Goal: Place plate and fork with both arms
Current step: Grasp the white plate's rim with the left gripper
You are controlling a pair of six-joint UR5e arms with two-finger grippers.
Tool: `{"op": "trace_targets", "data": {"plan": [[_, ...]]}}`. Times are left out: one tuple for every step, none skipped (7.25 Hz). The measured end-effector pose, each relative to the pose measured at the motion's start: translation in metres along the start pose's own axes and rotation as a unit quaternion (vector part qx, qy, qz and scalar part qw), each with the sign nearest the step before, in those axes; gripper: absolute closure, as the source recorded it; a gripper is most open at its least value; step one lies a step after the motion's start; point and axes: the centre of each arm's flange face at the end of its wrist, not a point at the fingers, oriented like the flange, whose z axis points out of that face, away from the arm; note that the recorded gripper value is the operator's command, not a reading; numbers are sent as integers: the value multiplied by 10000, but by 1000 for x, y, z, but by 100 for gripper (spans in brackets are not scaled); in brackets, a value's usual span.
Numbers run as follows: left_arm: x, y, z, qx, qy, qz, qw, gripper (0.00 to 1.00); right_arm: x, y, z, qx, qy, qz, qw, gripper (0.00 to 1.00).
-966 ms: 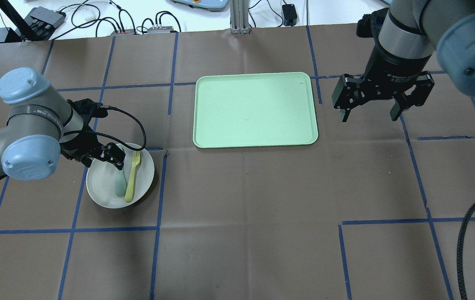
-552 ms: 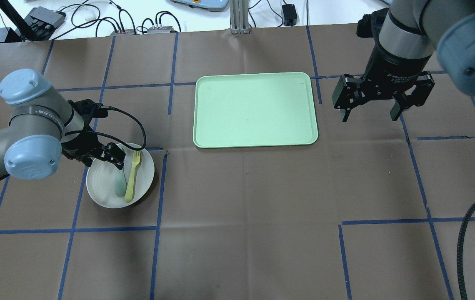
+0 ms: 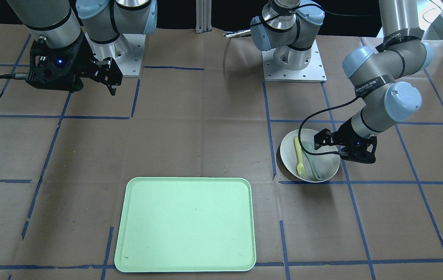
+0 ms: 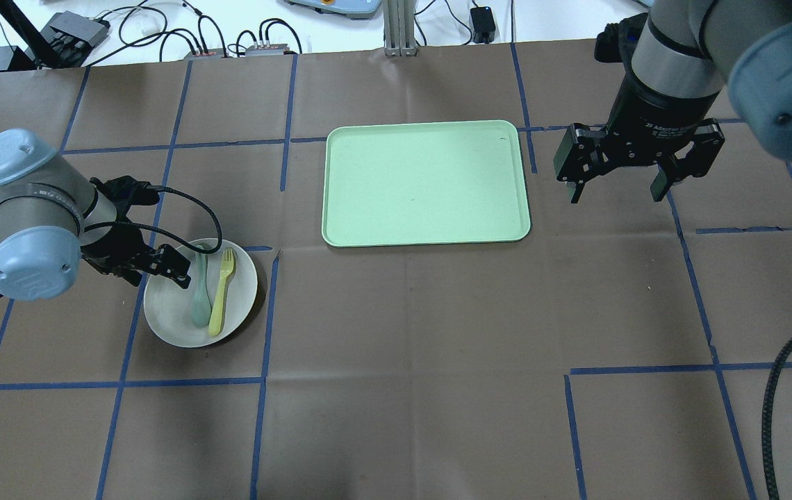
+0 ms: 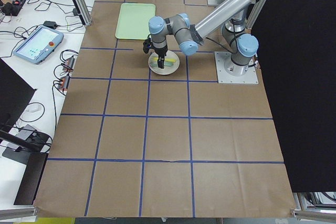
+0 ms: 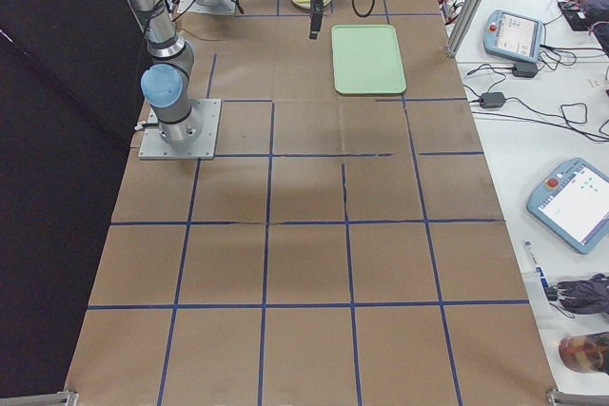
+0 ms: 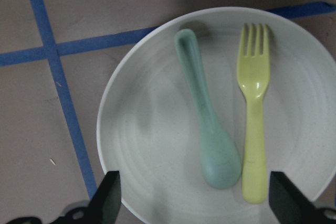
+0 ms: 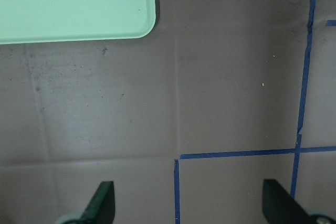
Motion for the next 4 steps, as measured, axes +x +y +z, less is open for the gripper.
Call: {"op": "trace_targets", "data": {"plan": [[-13, 0, 9, -15, 169, 3, 9999, 1, 0, 0, 0, -1, 0, -1, 10000, 0], [-26, 1, 18, -39, 319, -7, 9995, 4, 0, 0, 0, -3, 0, 0, 10000, 0], [-36, 2, 27, -59, 446, -37, 9990, 10, 0, 0, 0, -3, 0, 0, 10000, 0], [-43, 3, 32, -72, 517, -51, 9986, 30, 0, 0, 0, -4, 0, 2, 10000, 0]]}}
